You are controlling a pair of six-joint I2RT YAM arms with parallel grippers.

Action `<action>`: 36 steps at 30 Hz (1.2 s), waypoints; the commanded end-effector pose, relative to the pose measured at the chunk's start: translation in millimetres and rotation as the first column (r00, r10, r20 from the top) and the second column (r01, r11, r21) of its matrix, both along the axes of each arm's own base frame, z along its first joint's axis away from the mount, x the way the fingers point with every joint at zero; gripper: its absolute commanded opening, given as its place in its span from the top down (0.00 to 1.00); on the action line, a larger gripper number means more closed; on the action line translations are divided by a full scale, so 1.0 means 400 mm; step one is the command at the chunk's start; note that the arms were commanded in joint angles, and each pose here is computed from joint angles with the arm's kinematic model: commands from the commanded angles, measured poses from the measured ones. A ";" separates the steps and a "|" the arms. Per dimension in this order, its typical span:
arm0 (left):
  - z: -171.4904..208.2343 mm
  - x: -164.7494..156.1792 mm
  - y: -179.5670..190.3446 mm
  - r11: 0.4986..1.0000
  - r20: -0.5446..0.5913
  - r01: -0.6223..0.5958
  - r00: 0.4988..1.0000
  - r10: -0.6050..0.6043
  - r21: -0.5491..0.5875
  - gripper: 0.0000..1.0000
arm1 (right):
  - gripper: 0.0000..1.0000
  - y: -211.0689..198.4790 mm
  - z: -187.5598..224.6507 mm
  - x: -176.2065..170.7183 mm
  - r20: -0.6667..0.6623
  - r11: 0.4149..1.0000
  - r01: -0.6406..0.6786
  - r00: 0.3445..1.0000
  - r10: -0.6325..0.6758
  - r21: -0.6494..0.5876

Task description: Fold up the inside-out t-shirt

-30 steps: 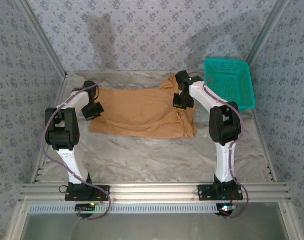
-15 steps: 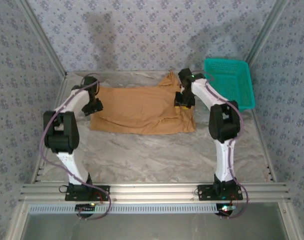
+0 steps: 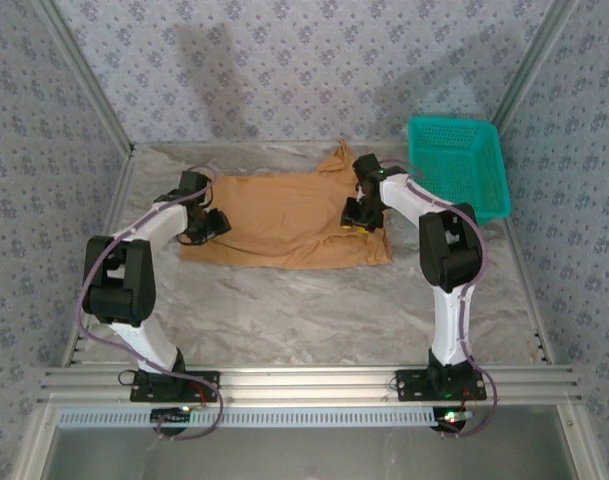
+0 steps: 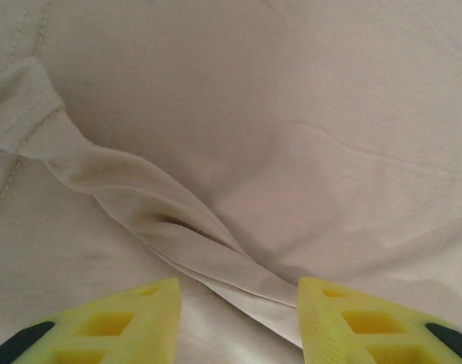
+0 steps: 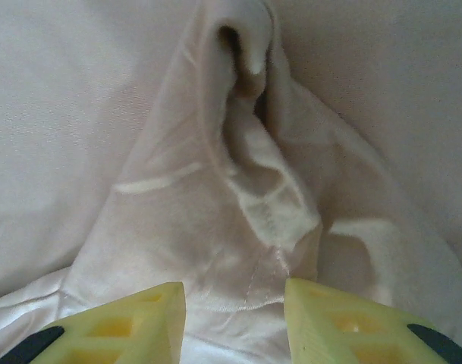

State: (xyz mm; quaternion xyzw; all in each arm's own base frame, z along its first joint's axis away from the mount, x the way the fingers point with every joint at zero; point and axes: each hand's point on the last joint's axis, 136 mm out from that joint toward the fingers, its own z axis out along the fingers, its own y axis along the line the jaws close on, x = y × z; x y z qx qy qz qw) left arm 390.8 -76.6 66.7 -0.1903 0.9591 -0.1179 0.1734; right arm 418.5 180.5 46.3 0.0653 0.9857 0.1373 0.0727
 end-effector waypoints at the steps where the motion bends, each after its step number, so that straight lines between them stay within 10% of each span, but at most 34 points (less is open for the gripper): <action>1: 0.035 0.006 0.001 1.000 0.034 -0.007 0.999 0.008 -0.030 0.57 | 0.59 -0.002 -0.011 0.015 -0.006 0.999 0.031 0.999 -0.031 -0.006; 4: 0.038 0.004 0.004 1.000 0.033 -0.009 0.999 0.010 -0.030 0.57 | 0.63 -0.004 -0.021 0.015 -0.016 0.999 0.045 0.999 -0.045 -0.006; 8: 0.039 0.001 0.011 1.000 0.030 -0.012 0.999 0.012 -0.024 0.58 | 0.95 0.004 -0.003 0.023 -0.001 0.999 0.052 0.999 -0.052 0.002; 18: 0.048 0.001 0.010 0.999 0.030 -0.010 0.999 0.011 -0.032 0.59 | 1.00 0.069 0.049 0.124 0.054 0.997 0.054 0.997 -0.057 0.054; 29: 0.052 -0.031 -0.005 0.998 0.026 0.009 1.000 -0.007 -0.055 0.59 | 0.64 0.064 0.069 0.022 0.095 0.999 -0.046 0.994 0.046 -0.005; 36: 0.033 -0.037 -0.011 0.998 0.010 0.015 1.000 -0.014 -0.054 0.59 | 0.62 0.022 0.087 -0.032 0.133 0.996 -0.066 0.988 0.073 -0.058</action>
